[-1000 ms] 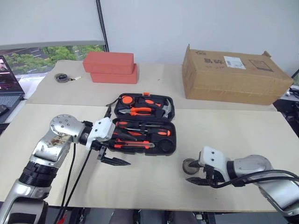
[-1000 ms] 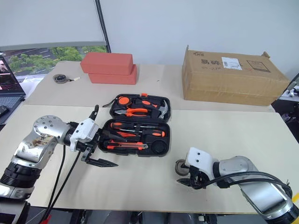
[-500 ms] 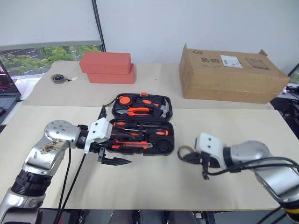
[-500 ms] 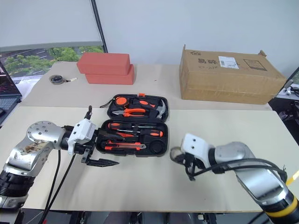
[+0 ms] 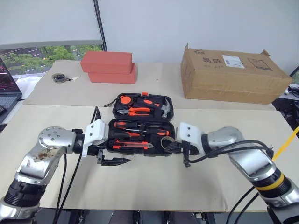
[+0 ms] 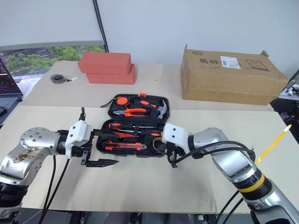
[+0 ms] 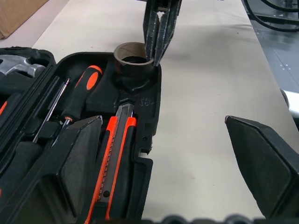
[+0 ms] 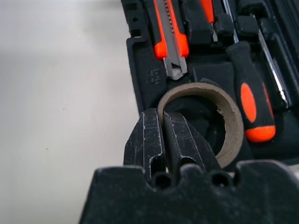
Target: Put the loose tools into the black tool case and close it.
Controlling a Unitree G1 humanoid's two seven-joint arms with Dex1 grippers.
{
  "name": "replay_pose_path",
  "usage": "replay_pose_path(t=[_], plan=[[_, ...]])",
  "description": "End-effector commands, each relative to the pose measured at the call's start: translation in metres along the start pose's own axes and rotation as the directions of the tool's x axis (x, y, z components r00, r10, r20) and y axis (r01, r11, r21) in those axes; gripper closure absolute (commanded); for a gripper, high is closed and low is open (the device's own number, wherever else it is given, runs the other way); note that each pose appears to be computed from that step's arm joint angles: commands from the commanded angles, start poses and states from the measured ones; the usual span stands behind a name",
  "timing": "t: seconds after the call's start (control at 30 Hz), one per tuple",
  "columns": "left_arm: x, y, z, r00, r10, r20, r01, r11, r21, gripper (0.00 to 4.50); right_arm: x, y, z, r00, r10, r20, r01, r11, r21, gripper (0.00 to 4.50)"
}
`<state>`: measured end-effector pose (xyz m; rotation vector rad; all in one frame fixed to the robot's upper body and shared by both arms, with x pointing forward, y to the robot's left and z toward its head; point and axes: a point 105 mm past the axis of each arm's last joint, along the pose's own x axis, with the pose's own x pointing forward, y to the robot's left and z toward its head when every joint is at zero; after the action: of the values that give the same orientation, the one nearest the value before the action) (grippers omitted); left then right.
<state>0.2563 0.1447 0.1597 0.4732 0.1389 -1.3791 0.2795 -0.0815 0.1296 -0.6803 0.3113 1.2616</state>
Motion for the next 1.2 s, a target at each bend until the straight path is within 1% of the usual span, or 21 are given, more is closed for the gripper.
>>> replay_pose_path(t=[0.03, 0.1, 0.17, 0.23, 0.3, 0.33, 0.4, 0.5, 0.53, 0.57, 0.63, 0.73, 0.8, 0.83, 0.87, 1.0, 1.03, 1.07, 1.17, 1.2], plan=[[-0.005, 0.000, 0.007, 1.000, 0.016, 0.000, -0.016, 0.999, 0.034, 0.00, 0.001, -0.002, 0.013, 0.999, -0.007, 0.035, 0.010, 0.998, -0.060, 4.40], [-0.005, 0.000, 0.006, 1.000, 0.017, -0.002, -0.017, 0.999, 0.033, 0.00, 0.002, -0.002, 0.016, 0.999, -0.006, 0.050, 0.009, 0.998, -0.062, 4.40], [-0.005, 0.001, 0.004, 1.000, 0.017, -0.007, -0.017, 0.999, 0.032, 0.00, 0.004, 0.000, 0.018, 0.998, 0.006, 0.056, -0.003, 0.998, -0.059, 3.77], [-0.005, 0.002, 0.003, 1.000, 0.017, -0.013, -0.017, 0.999, 0.034, 0.00, 0.004, 0.003, 0.018, 0.998, 0.018, 0.052, -0.015, 0.998, -0.056, 3.34], [-0.005, 0.002, 0.002, 1.000, 0.018, -0.012, -0.017, 0.999, 0.032, 0.00, 0.003, 0.005, 0.016, 0.999, 0.030, 0.045, -0.028, 0.998, -0.050, 2.53], [-0.005, 0.002, 0.002, 1.000, 0.018, -0.011, -0.018, 0.999, 0.032, 0.00, 0.002, 0.005, 0.015, 0.999, 0.031, 0.041, -0.028, 0.998, -0.049, 2.26], [-0.006, 0.003, 0.001, 1.000, 0.022, -0.011, -0.021, 0.999, 0.031, 0.00, 0.000, 0.005, 0.014, 0.999, 0.023, 0.035, -0.021, 0.999, -0.050, 1.47], [-0.006, 0.006, -0.001, 0.999, 0.038, -0.009, -0.038, 0.999, 0.025, 0.00, -0.004, 0.001, 0.013, 0.999, 0.006, 0.032, -0.004, 0.999, -0.051, 0.46], [-0.007, 0.006, -0.002, 0.999, 0.041, -0.010, -0.041, 0.999, 0.024, 0.00, -0.005, 0.000, 0.013, 0.999, -0.001, 0.032, 0.003, 0.999, -0.054, 0.20], [-0.008, 0.008, -0.003, 0.999, 0.049, -0.010, -0.048, 0.999, 0.024, 0.00, -0.006, -0.002, 0.015, 0.999, -0.012, 0.041, 0.014, 0.998, -0.056, 0.08], [-0.009, 0.010, -0.004, 0.998, 0.059, -0.011, -0.058, 0.998, 0.024, 0.00, -0.007, -0.007, 0.021, 0.996, -0.034, 0.076, 0.038, 0.998, -0.052, 0.08], [-0.010, 0.012, -0.004, 0.998, 0.066, -0.013, -0.065, 0.997, 0.028, 0.00, -0.003, -0.015, 0.044, 0.976, -0.064, 0.209, 0.068, 0.998, -0.013, 0.08], [-0.010, 0.013, -0.004, 0.998, 0.067, -0.009, -0.067, 0.997, 0.030, 0.00, 0.002, -0.016, 0.052, 0.967, -0.068, 0.244, 0.072, 0.997, -0.005, 0.61], [-0.010, 0.013, -0.004, 0.998, 0.068, -0.008, -0.068, 0.997, 0.030, 0.00, 0.004, -0.016, 0.053, 0.967, -0.068, 0.246, 0.071, 0.997, -0.004, 0.79], [-0.010, 0.013, -0.004, 0.998, 0.067, -0.008, -0.066, 0.997, 0.030, 0.00, 0.009, -0.014, 0.051, 0.970, -0.055, 0.238, 0.060, 0.998, -0.013, 1.08], [-0.009, 0.012, -0.004, 0.998, 0.064, -0.008, -0.064, 0.998, 0.029, 0.00, 0.023, -0.011, 0.047, 0.976, -0.035, 0.216, 0.043, 0.999, -0.033, 2.50], [-0.009, 0.012, -0.004, 0.998, 0.065, -0.008, -0.064, 0.997, 0.030, 0.00, 0.027, -0.012, 0.045, 0.978, -0.036, 0.206, 0.043, 0.999, -0.032, 2.87], [-0.009, 0.012, -0.004, 0.998, 0.065, -0.009, -0.065, 0.997, 0.030, 0.00, 0.030, -0.012, 0.039, 0.984, -0.036, 0.177, 0.043, 0.998, -0.037, 3.15], [-0.010, 0.011, -0.004, 0.998, 0.067, -0.011, -0.067, 0.997, 0.031, 0.00, 0.032, -0.013, 0.021, 0.994, -0.038, 0.099, 0.043, 0.998, -0.045, 4.24], [-0.010, 0.011, -0.004, 0.998, 0.068, -0.011, -0.068, 0.997, 0.031, 0.00, 0.031, -0.013, 0.018, 0.996, -0.039, 0.084, 0.044, 0.998, -0.048, 4.47]])
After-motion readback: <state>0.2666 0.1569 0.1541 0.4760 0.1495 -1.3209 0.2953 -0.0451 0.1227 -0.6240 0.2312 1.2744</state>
